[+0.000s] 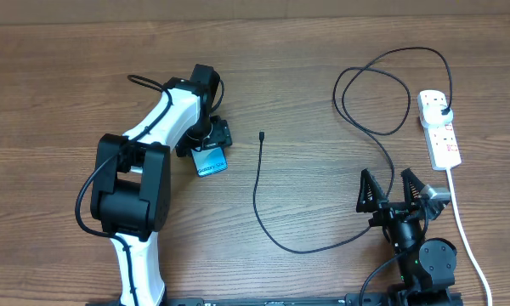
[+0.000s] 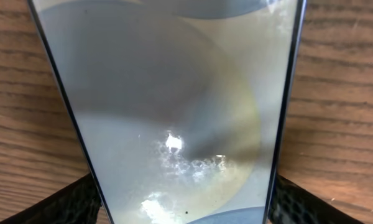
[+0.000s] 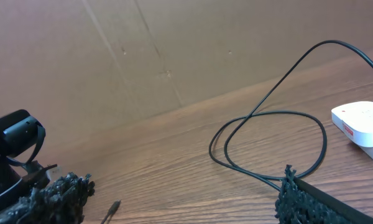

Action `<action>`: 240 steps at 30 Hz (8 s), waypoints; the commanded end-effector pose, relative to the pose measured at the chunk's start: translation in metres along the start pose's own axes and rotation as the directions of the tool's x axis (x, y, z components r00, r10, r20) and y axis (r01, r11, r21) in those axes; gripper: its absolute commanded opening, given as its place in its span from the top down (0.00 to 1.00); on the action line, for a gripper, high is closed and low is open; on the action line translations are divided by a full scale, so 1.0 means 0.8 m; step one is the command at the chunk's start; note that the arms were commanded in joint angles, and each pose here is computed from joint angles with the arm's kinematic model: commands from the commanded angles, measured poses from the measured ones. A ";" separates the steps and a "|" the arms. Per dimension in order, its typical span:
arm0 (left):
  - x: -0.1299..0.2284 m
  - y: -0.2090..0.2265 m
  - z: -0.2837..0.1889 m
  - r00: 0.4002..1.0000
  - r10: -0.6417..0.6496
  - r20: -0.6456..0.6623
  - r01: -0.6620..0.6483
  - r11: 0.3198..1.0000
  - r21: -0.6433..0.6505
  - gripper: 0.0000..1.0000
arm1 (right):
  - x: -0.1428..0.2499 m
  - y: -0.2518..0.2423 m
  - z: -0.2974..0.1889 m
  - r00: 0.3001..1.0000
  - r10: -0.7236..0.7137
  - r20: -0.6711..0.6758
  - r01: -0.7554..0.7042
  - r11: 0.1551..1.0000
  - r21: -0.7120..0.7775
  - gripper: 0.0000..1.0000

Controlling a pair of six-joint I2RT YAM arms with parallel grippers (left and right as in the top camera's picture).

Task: Plug charger to phone and switch on socket
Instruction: 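Lift the phone with the left gripper and hold it, then move the held phone rightward toward the table center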

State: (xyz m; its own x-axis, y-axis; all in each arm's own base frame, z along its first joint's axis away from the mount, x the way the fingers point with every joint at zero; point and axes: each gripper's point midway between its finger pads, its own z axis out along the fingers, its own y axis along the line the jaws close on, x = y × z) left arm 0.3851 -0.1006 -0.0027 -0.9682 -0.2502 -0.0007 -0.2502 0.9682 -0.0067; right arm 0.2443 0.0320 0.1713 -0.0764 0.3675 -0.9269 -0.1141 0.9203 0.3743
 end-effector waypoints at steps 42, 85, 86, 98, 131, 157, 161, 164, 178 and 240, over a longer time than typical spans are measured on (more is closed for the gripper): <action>0.027 0.020 0.065 0.994 -0.057 -0.098 0.059 0.998 0.023 0.18 | 0.003 -0.002 0.001 1.000 -0.008 0.000 0.008 1.000 0.004 0.00; 0.060 0.042 0.068 0.985 -0.018 -0.170 0.005 0.997 -0.078 0.17 | 0.003 -0.002 0.001 1.000 -0.008 0.000 0.008 1.000 0.004 0.00; 0.062 0.043 0.067 0.984 -0.008 -0.176 -0.005 0.997 -0.078 0.17 | 0.003 -0.002 0.001 1.000 -0.008 0.000 0.008 1.000 0.004 0.00; 0.050 0.043 0.069 0.988 0.058 -0.141 -0.070 0.995 -0.077 0.14 | 0.003 -0.002 0.001 1.000 -0.008 0.000 0.008 1.000 0.004 0.00; 0.033 0.025 0.060 0.993 0.044 -0.107 -0.047 0.999 -0.023 0.20 | 0.003 -0.002 0.001 1.000 -0.008 0.000 0.008 1.000 0.004 0.00; -0.020 -0.028 -0.074 0.996 0.051 -0.072 -0.044 0.994 0.102 0.25 | 0.003 -0.002 0.001 1.000 -0.008 0.000 0.008 1.000 0.004 0.00; -0.010 -0.056 -0.084 0.991 0.062 -0.120 -0.032 0.972 0.233 0.23 | 0.003 -0.002 0.001 1.000 -0.008 0.000 0.008 1.000 0.004 0.00; 0.003 -0.082 -0.094 0.981 0.079 -0.175 -0.012 0.934 0.356 0.22 | 0.003 -0.002 0.001 1.000 -0.008 0.000 0.008 1.000 0.004 0.00; 0.028 -0.123 -0.123 0.951 0.126 -0.282 0.054 0.832 0.552 0.26 | 0.003 -0.002 0.001 1.000 -0.008 0.000 0.008 1.000 0.004 0.00; 0.080 -0.171 -0.215 0.420 -0.152 -0.895 0.766 0.588 0.260 0.35 | 0.003 -0.002 0.001 1.000 -0.008 0.000 0.008 1.000 0.004 0.00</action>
State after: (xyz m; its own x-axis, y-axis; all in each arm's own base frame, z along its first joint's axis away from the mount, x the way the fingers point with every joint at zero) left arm 0.3533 -0.2425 0.1516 -0.3730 -0.2878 0.8821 -0.8827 0.4030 -0.2418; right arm 0.2443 0.0320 0.1713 -0.0763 0.3672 -0.9270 -0.1142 0.9204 0.3740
